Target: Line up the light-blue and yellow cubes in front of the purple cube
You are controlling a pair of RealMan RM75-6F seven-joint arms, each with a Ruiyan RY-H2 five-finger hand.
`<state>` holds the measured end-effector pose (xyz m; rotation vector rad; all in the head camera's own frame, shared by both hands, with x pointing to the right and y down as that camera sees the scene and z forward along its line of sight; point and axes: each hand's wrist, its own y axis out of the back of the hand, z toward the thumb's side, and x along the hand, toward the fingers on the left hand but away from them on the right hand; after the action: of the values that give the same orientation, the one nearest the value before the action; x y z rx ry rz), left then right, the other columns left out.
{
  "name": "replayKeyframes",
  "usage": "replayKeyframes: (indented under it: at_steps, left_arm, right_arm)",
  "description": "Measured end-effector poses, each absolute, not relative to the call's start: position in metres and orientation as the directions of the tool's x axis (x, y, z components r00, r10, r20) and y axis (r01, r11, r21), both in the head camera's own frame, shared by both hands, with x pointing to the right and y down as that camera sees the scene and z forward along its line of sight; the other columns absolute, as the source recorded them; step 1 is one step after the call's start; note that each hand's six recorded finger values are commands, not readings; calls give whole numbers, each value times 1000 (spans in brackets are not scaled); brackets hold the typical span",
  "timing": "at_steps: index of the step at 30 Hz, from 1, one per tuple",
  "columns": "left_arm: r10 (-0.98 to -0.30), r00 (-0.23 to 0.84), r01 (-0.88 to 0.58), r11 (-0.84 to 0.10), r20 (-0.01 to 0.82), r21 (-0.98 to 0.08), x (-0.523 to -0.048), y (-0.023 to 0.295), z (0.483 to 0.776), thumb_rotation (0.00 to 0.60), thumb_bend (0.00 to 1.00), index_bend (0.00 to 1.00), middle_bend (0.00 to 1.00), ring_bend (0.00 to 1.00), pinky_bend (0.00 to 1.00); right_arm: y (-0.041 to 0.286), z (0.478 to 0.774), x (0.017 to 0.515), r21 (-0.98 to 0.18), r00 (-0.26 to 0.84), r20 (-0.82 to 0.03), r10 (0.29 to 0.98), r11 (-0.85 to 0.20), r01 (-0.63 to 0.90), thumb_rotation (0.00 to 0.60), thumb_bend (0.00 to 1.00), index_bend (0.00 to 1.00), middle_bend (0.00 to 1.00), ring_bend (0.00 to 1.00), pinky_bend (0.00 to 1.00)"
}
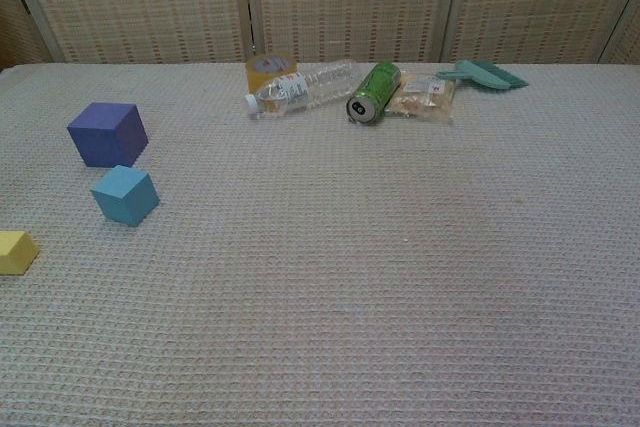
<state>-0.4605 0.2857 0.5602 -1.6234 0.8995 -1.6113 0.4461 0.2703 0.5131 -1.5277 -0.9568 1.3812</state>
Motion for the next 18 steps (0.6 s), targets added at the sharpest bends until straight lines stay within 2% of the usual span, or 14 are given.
replayKeyframes:
  at_steps: [7,10,12,15,17,18]
  left_arm:
    - [-839,6,-33,-544,545,-838,-459,282,567,600,395,0,8,2,154]
    - [-844,24,-22,-536,536,-844,-455,277,568,600,396,0,108,104,293]
    - [-848,43,3,-528,528,-849,-451,270,568,600,398,0,266,284,507]
    - [-855,82,53,-509,512,-859,-443,256,570,600,397,0,629,690,855]
    - [-851,104,73,-509,514,-858,-437,248,574,600,397,9,845,890,972]
    - [-847,118,84,-511,518,-856,-433,244,577,600,397,19,921,949,994]
  right_arm:
    - [264,524,445,-924,94,-381,920,-382,-11,600,1,0,0,0,0]
    - [262,527,445,-920,91,-392,915,-393,-7,600,1,0,0,0,0]
    - [260,530,445,-917,86,-398,913,-399,-10,600,1,0,0,0,0]
    - [255,535,444,-913,79,-409,909,-409,-15,600,1,0,0,0,0]
    - [252,538,443,-913,80,-408,910,-408,-19,600,1,0,0,0,0]
    - [251,538,441,-914,81,-406,910,-406,-22,600,1,0,0,0,0]
